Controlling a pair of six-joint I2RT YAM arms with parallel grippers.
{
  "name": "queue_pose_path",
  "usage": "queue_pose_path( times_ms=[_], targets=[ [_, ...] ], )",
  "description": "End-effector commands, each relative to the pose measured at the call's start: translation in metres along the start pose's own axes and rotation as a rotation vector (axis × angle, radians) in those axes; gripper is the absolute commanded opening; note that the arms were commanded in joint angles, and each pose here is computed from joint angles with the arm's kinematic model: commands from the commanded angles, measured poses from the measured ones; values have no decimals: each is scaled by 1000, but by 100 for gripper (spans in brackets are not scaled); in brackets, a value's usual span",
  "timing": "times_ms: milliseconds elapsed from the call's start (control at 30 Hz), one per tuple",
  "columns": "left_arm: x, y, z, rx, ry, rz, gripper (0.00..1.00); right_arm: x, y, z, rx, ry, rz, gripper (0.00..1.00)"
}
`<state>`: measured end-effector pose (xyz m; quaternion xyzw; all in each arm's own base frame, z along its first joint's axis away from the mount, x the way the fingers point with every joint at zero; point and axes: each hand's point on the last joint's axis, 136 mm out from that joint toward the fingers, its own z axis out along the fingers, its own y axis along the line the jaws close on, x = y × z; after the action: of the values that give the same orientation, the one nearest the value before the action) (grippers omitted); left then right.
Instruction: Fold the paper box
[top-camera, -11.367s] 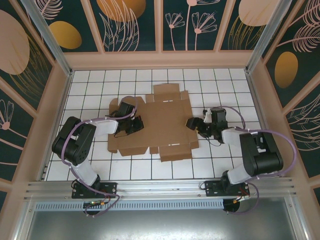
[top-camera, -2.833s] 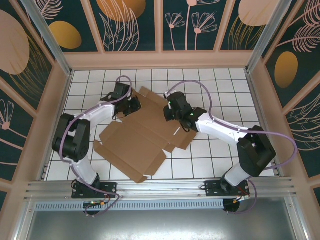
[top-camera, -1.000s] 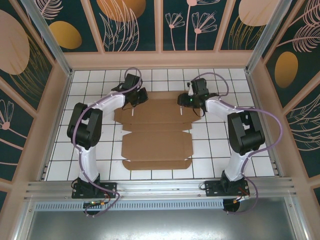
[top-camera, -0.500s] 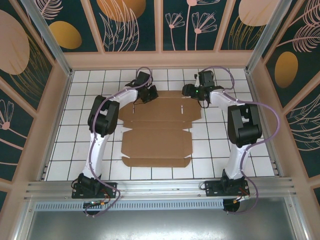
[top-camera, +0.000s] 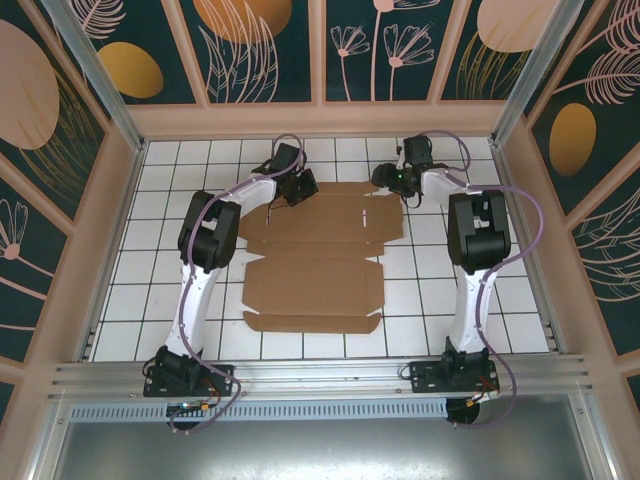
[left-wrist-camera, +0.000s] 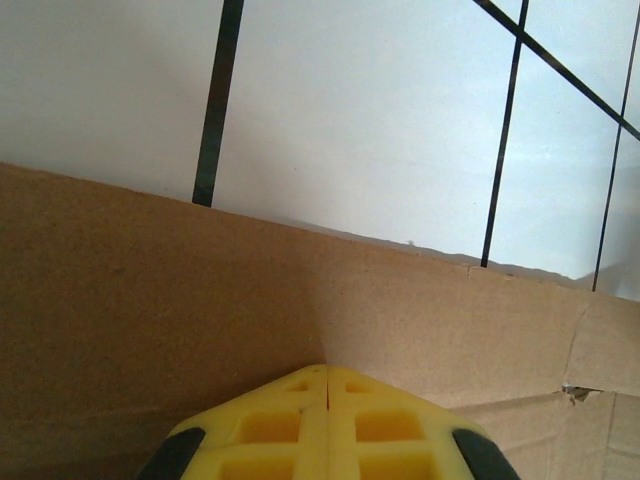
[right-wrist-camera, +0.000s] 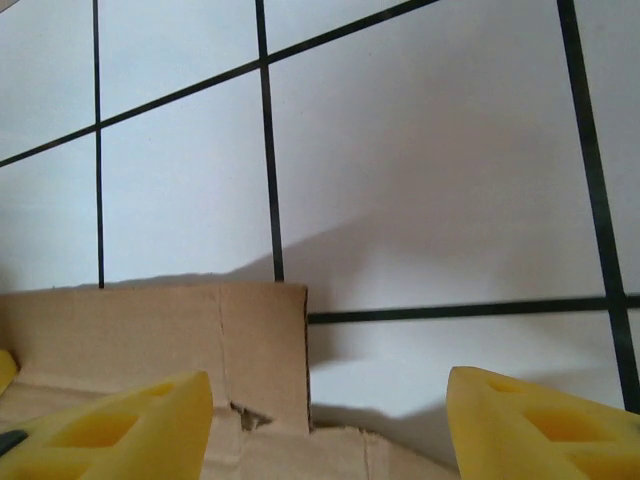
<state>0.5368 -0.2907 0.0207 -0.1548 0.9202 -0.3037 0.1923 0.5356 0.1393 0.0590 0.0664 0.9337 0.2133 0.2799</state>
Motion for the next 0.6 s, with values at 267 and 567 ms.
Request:
queue_pose_path(
  times_ms=[267, 567],
  targets=[
    [29, 45, 19, -94, 61, -66, 0, 10, 26, 33, -124, 110, -10, 63],
    [33, 48, 16, -90, 61, -72, 0, 12, 69, 26, -280, 133, -40, 61]
  ],
)
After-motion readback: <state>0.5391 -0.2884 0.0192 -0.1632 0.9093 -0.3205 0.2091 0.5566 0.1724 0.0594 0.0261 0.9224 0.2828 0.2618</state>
